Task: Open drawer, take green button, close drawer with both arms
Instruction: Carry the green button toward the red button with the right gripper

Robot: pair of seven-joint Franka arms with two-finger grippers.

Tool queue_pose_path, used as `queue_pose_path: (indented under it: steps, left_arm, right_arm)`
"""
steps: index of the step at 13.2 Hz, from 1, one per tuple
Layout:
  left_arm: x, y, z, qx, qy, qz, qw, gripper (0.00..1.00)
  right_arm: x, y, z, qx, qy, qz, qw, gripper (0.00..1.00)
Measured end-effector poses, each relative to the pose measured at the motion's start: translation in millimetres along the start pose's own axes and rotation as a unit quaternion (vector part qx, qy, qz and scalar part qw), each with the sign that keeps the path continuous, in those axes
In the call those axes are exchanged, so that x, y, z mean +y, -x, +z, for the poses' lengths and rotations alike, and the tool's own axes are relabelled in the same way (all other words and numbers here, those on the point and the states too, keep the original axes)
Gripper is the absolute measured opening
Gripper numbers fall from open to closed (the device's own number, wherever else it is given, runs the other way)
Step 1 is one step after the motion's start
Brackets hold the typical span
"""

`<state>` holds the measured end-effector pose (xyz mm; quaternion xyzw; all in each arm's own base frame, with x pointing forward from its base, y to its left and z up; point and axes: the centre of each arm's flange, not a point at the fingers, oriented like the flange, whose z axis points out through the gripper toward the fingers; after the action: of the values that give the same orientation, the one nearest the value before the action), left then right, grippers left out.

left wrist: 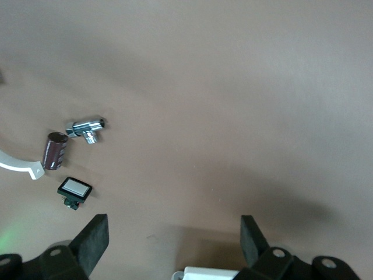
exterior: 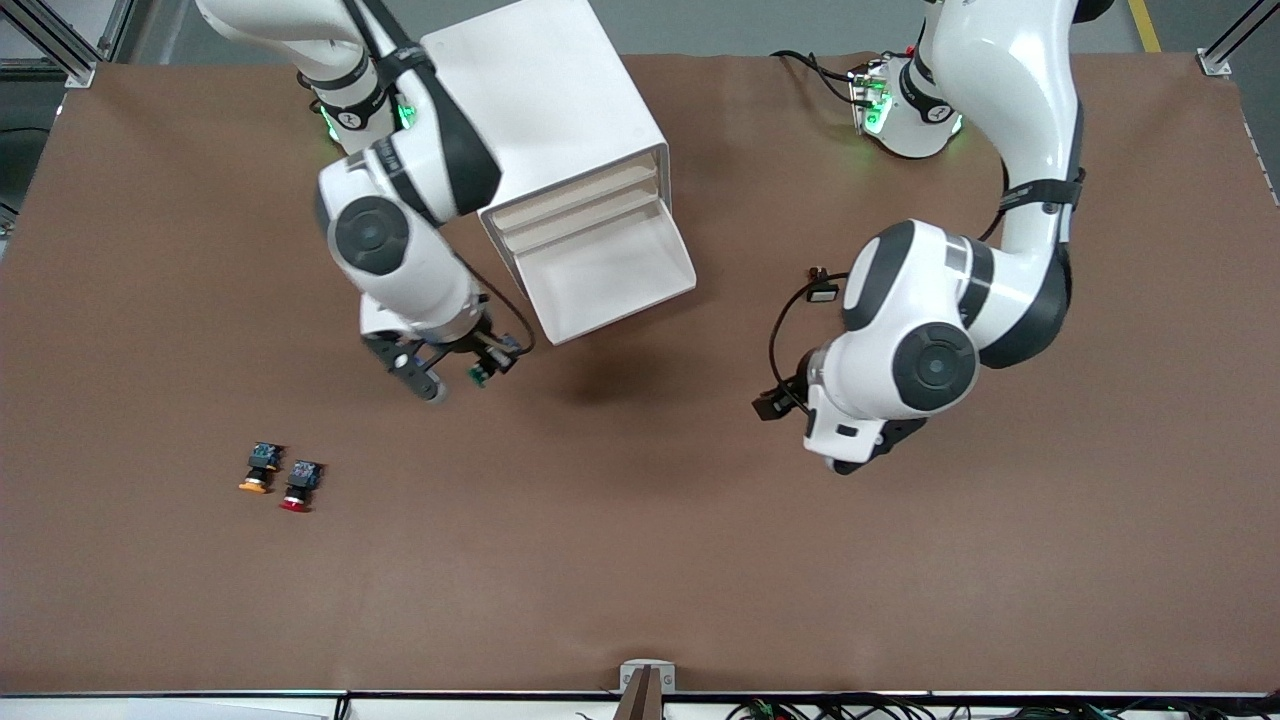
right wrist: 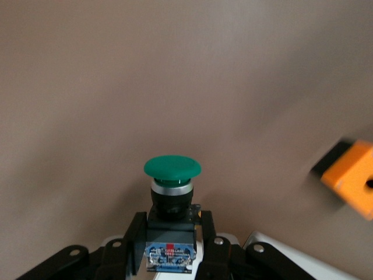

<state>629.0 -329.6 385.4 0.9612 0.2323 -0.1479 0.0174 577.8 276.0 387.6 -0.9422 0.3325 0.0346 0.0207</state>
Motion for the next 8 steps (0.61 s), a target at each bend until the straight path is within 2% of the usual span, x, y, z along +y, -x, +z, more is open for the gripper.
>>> queue_pose_path:
  steps: [2,5,8]
  left_arm:
    - [6,6,8,-0.002,-0.002,0.049,0.999,1.0]
    - [24,18,15,0.006,0.016,0.112,0.994,1.0]
    - [45,36,31,0.012,0.024,0.133,0.991,1.0]
  right_arm:
    - [31,-56,-4,0.0,-0.002,-0.047,0.999,0.42]
    - [88,-137,-3,-0.002,-0.003,-0.118,0.993,0.42]
    - [121,-187,19,-0.004,-0.004,-0.185,0.983,0.42]
